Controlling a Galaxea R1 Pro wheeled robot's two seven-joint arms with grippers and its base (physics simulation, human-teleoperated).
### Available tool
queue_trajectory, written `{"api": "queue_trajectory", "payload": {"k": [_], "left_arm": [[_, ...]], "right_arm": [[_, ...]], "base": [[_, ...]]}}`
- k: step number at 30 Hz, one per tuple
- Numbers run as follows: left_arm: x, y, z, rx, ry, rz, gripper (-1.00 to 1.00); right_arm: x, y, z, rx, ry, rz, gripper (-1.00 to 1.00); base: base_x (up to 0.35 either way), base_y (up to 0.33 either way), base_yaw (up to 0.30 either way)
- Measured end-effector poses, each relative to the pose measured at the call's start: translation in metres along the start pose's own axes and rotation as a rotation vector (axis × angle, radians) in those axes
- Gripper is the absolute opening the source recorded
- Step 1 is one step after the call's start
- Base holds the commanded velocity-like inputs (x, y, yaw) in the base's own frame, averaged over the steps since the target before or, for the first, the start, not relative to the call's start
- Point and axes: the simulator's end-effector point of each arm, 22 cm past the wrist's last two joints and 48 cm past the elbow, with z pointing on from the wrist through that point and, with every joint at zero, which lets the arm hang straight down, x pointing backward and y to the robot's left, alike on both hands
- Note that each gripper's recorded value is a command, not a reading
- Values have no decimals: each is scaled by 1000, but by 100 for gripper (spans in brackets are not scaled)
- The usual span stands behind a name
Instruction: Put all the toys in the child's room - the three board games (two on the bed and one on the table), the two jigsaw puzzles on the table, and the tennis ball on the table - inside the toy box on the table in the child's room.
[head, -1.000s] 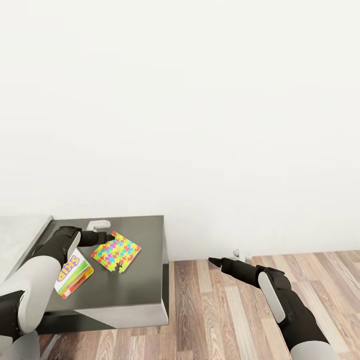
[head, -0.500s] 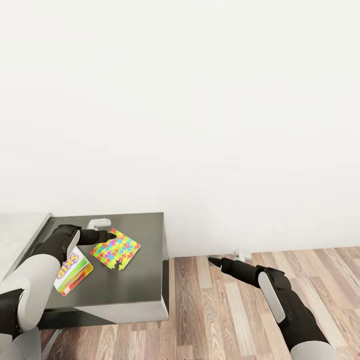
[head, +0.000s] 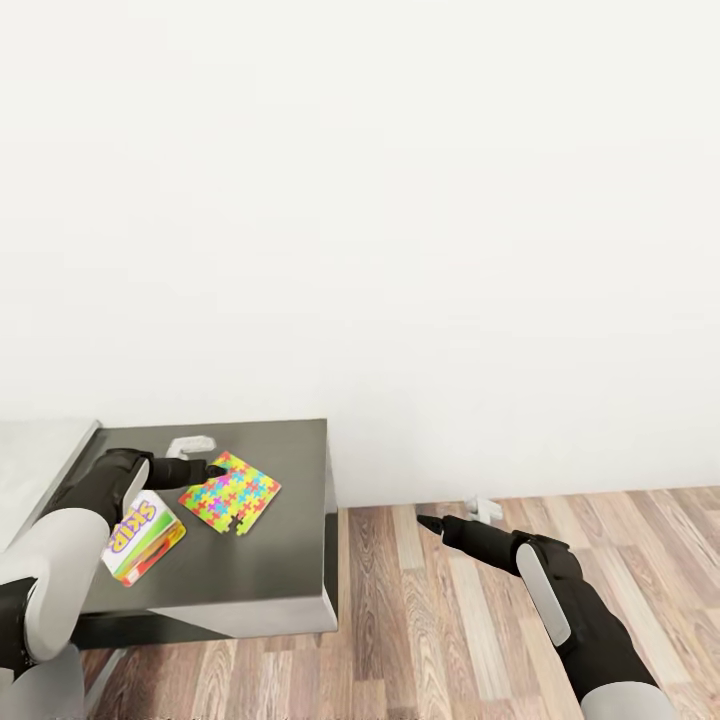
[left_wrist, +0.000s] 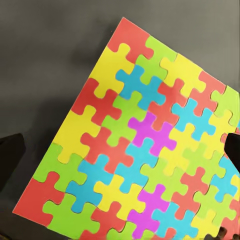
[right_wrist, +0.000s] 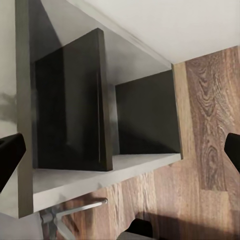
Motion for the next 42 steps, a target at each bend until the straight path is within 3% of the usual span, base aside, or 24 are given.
{"api": "queue_trajectory", "payload": {"k": [16,42], "left_arm": [[7,-3,7,37,18,-4,100],[7,1,7,25,17,-4,100]], "right_arm": [[7,-7,5,6,12,9,100],[8,-1,5,-27,11,11,100]], "base": [[0,0,0],[0,0,0]]}}
